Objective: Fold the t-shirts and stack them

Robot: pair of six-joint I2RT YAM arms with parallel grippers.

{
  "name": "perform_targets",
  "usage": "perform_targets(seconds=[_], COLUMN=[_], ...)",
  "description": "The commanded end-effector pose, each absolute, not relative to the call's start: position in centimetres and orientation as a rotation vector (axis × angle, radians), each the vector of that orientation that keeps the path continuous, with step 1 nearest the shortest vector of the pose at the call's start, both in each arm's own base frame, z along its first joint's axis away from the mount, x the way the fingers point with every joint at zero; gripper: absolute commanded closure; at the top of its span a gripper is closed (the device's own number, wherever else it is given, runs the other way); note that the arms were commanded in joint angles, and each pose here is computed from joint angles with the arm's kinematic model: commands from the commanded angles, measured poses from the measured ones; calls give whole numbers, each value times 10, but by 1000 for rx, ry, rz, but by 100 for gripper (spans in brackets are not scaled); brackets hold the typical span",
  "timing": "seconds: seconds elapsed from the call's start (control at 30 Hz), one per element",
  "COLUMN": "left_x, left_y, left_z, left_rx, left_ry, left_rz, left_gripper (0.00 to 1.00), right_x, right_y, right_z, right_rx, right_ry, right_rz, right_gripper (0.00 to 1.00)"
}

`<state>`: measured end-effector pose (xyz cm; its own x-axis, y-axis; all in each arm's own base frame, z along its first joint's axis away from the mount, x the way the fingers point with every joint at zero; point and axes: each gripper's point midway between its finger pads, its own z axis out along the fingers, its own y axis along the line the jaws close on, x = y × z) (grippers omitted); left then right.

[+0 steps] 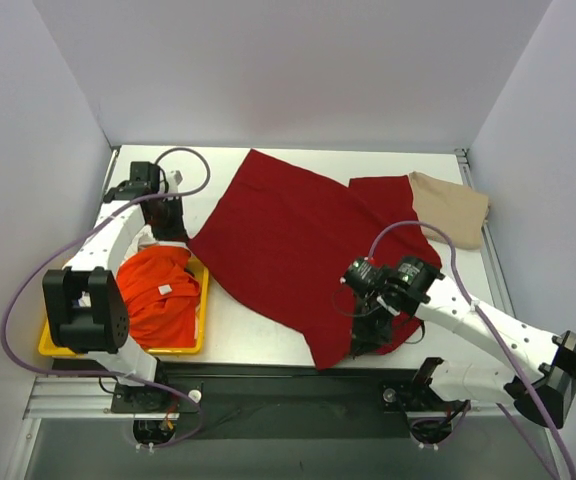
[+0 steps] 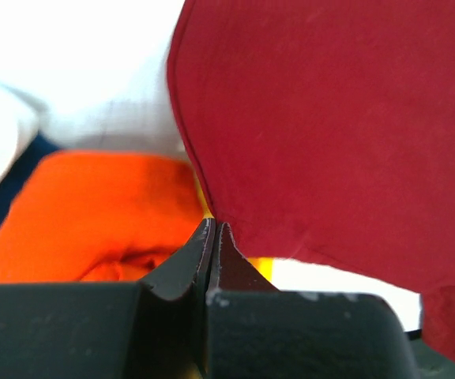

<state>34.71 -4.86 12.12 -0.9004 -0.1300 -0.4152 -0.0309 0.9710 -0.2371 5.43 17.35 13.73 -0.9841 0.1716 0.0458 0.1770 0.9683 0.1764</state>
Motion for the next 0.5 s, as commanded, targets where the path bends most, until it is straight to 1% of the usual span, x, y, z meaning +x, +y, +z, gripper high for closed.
perform_targets(seconds=[0.0,0.27,0.47], left_x=[380,412,445], left_y=[-68,-77,-83], left_z=[147,139,152], left_rx=[-64,-27,-36], left_ry=[2606,2673,2630], left_rz=[-421,-487,-506], left_gripper=[100,100,100], right_x=[76,136,174], right_y=[152,125,104], right_z=[140,143,149], right_rx=[-330,-388,-488], right_ry=[-3128,-3164,-3171], right_rz=[-129,-46,-42], right_gripper=[100,100,100])
